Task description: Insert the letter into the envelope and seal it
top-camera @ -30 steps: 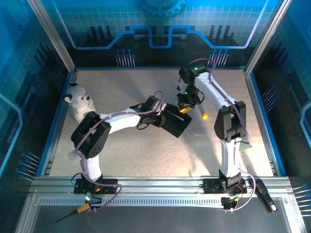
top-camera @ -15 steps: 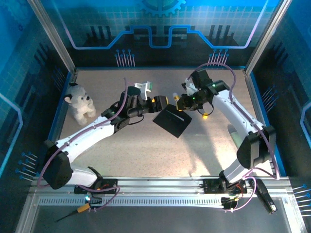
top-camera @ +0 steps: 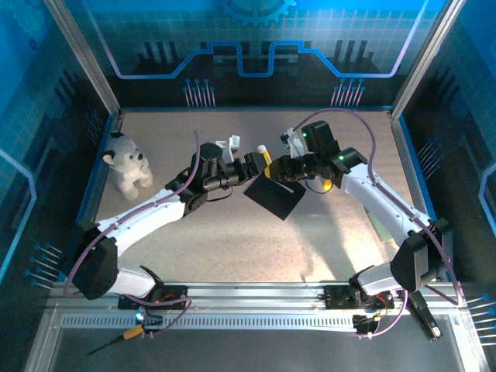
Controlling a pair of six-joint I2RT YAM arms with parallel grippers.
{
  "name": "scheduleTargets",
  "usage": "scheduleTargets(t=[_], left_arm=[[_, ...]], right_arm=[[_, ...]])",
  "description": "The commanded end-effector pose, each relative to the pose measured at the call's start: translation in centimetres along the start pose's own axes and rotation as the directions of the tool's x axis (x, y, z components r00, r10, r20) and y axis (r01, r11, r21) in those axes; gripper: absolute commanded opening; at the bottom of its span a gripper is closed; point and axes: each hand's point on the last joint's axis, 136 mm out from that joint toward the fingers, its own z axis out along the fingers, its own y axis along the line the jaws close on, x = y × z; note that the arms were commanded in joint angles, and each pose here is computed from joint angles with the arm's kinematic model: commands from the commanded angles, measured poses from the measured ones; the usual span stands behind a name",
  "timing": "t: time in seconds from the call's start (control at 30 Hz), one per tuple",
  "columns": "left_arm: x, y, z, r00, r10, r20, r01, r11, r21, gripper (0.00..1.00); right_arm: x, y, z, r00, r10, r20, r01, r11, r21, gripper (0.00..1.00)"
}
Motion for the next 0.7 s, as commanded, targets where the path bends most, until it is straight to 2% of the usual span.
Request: scheduleTargets(t=[0.0,0.13,0.27,0.4,0.67], left_arm=[[-0.2,-0.8,0.3,1.0,-0.024,-0.003,0.024,0.998,0.057,0.68],[-0.2,-0.4,0.4,0.999,-0.036,-0.001,0.036,0.998,0.055,0.65],[-0.7,0.0,0.2,0.998,-0.06,0.016,0.059,0.996,0.063,0.52],[-1.0,0.2,0.3,0.997,-0.076,0.026,0.074,0.994,0.075,0.47],[-0.7,0.2,1.0,0.995,-0.096,0.003,0.095,0.99,0.107,0.46]], right_arm=[[-0.1,2.7,0.0,0.999,-0.043,0.026,0.045,0.995,-0.087,0.01],[0.2,3.5,0.3,0.997,-0.065,0.036,0.069,0.992,-0.105,0.01],[0.4,3.7,0.4,0.996,-0.073,0.046,0.077,0.991,-0.105,0.01],[0.4,3.9,0.2,0.995,-0.079,0.067,0.086,0.991,-0.105,0.01],[0.1,3.8,0.4,0.992,-0.093,0.081,0.1,0.99,-0.096,0.02]])
